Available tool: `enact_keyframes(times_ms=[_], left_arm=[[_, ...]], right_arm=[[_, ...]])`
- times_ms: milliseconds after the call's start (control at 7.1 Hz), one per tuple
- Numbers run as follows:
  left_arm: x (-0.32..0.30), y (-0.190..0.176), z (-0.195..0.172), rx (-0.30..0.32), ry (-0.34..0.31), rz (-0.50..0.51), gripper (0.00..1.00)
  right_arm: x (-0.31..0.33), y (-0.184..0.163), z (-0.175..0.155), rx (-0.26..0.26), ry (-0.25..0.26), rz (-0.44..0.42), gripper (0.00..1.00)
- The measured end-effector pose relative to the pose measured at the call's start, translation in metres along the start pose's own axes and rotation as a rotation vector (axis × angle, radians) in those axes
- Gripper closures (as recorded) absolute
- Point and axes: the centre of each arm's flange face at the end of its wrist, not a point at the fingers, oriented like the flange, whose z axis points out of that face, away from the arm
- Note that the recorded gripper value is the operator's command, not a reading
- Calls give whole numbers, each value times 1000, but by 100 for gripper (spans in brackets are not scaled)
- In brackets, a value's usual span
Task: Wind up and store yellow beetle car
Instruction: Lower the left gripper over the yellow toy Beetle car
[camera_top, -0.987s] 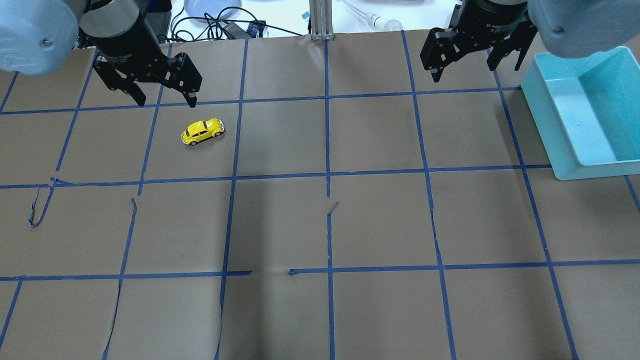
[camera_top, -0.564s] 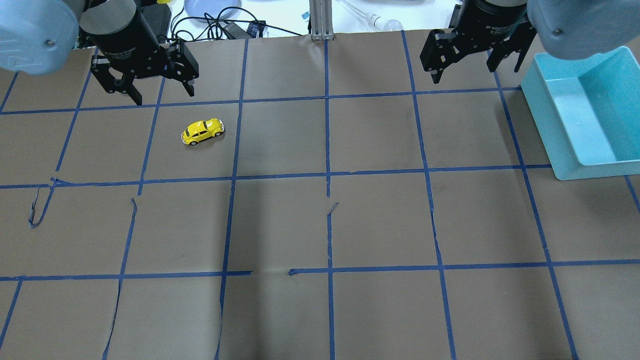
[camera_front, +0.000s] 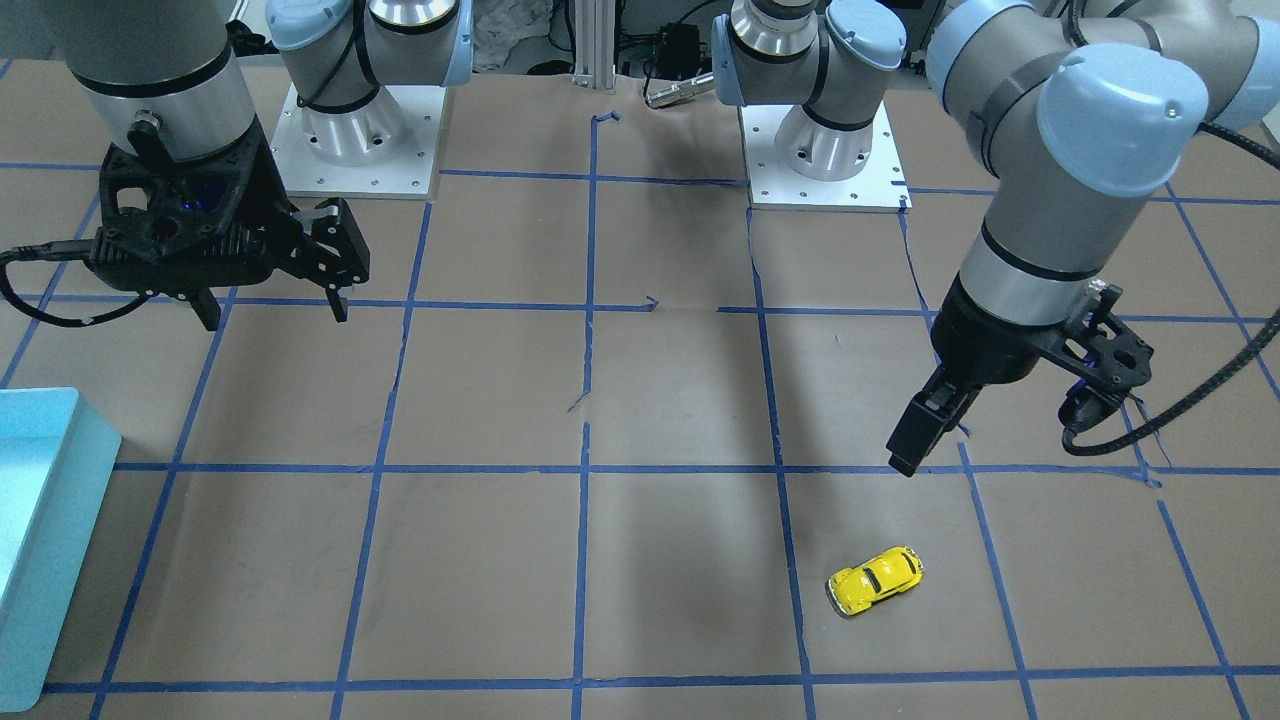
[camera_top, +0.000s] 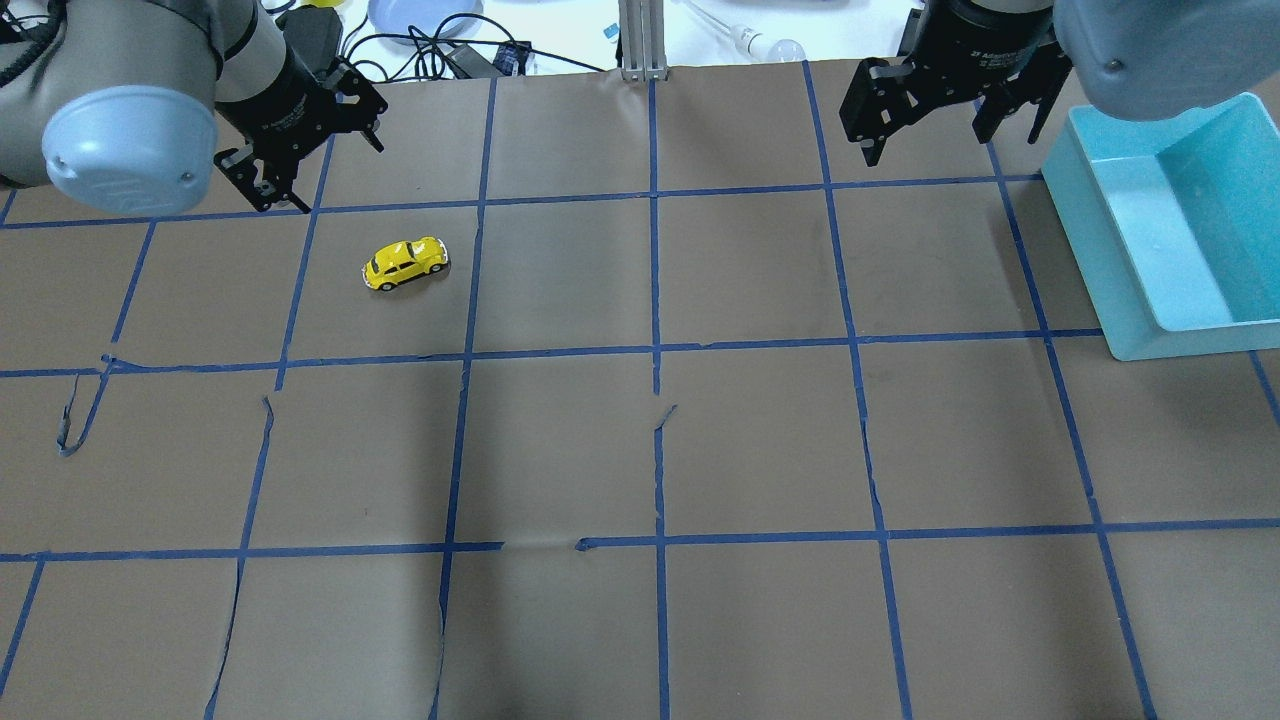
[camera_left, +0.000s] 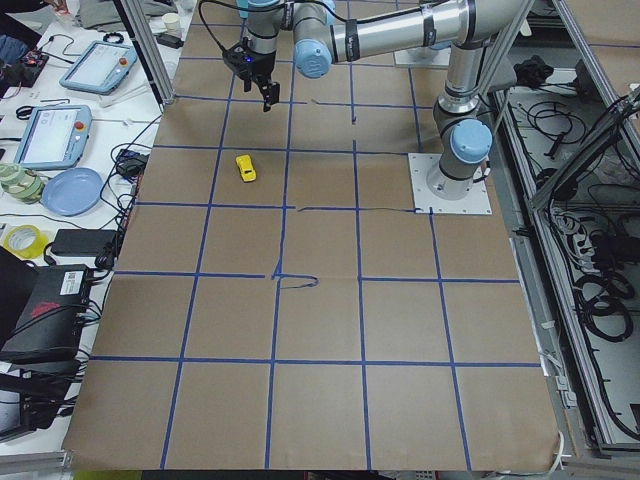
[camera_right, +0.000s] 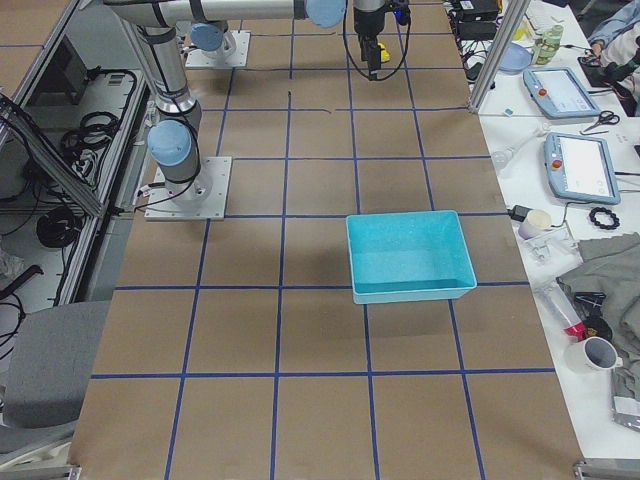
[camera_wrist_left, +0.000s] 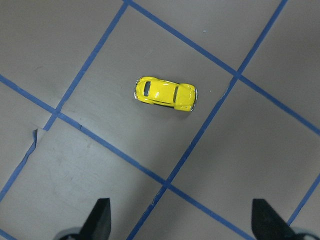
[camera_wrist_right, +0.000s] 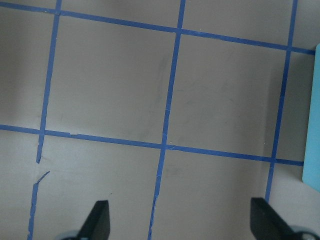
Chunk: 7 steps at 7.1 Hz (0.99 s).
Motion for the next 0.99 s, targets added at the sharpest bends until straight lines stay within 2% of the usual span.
enact_keyframes(times_ms=[564,987], left_arm=[[-1,-19,87,-44,-66,-655,0],[13,-33,156,-44,-90,-950,0]], right_arm=[[-1,-1,1,0,-7,0,0],[-3,-1,1,1,-22,0,0]])
